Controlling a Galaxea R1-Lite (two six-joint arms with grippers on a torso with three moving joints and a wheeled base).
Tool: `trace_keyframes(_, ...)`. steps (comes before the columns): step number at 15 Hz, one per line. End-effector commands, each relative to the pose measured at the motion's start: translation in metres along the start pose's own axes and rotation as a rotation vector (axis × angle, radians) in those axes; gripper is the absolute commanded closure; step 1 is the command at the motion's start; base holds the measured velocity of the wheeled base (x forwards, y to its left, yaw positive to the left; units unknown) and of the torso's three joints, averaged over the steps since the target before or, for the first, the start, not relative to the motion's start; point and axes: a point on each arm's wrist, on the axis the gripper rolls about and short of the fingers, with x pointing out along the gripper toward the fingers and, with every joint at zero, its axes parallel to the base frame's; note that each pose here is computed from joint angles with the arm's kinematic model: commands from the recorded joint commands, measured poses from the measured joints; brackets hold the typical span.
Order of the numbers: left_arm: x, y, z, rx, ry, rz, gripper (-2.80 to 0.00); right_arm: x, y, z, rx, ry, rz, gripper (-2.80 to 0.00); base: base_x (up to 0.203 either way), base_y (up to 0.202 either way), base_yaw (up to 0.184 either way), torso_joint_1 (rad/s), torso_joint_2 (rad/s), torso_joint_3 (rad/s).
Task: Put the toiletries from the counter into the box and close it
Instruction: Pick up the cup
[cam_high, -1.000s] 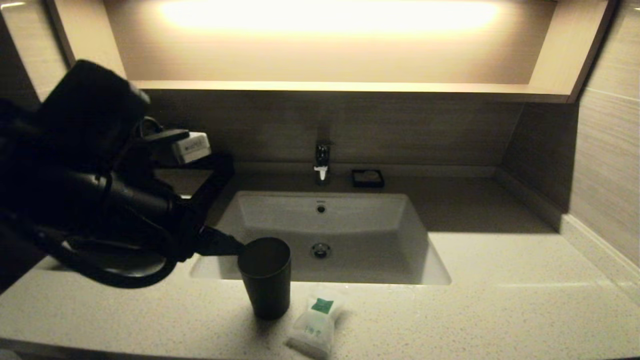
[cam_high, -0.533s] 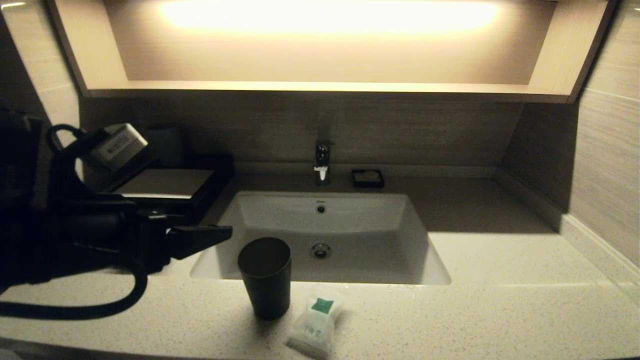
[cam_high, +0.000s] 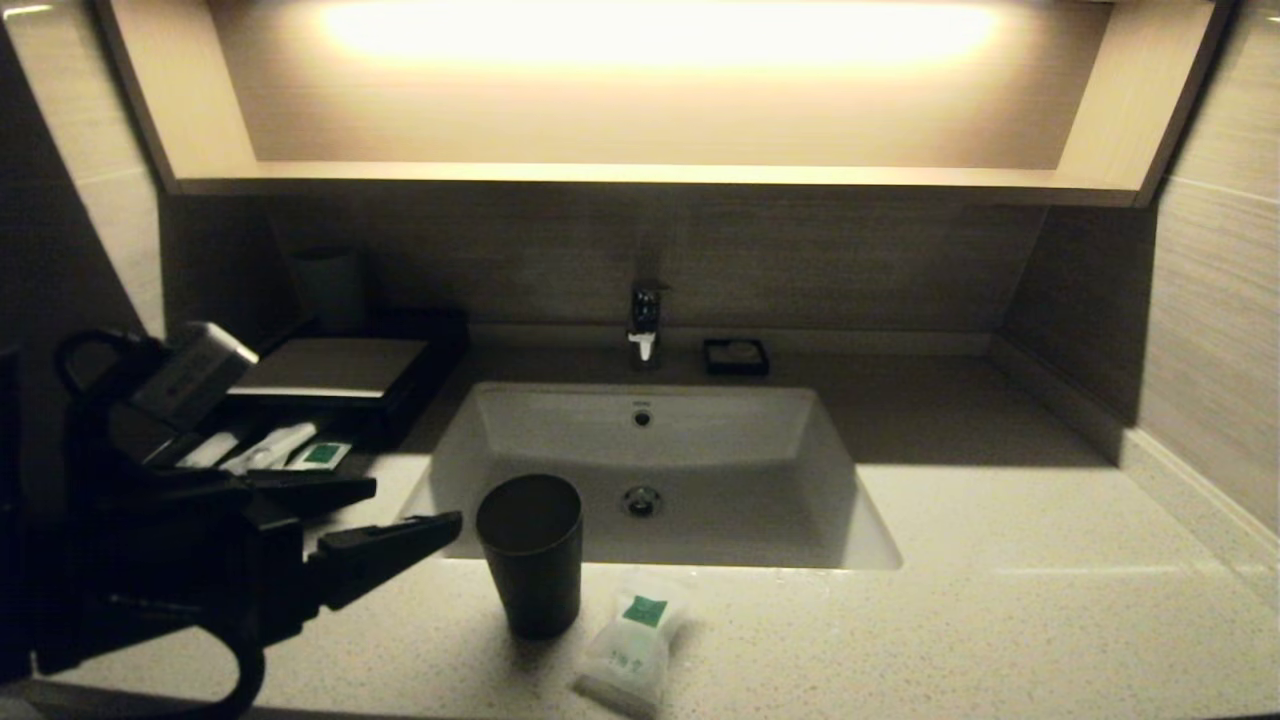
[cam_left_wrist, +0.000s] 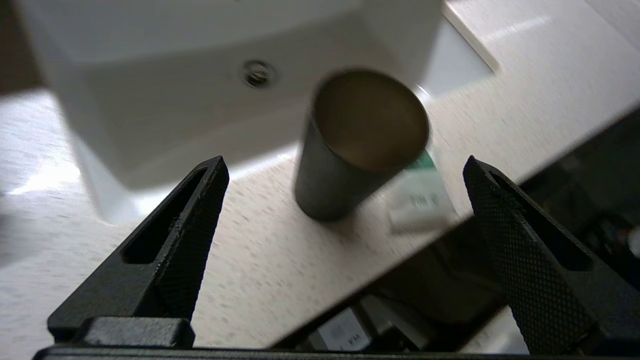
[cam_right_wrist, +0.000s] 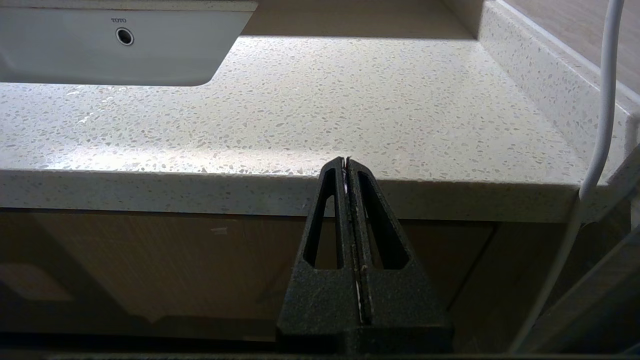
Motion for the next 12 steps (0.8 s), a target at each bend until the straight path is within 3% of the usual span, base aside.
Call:
trace_keyframes(1, -0.001, 0.0, -0.01, -0.003, 0.008, -0.017, -2.8, 0.0, 0.0, 0.0, -0.001, 0.002, 0.001, 0.0, 0.0, 0.0, 0.0, 0.0, 0.0, 0.0)
trace_keyframes(8, 0.015, 0.007, -0.042, 0.011, 0.009, -0.05, -2.8, 0.0, 0.0, 0.0, -0.001, 0.001, 0.001, 0.0, 0.0, 0.0, 0.0, 0.0, 0.0, 0.0)
trace_keyframes(12, 0.024, 0.011, -0.051, 0.106, 0.01, -0.053, -2.8, 0.0, 0.0, 0.0, -0.001, 0.002, 0.001, 0.0, 0.0, 0.0, 0.0, 0.0, 0.0, 0.0)
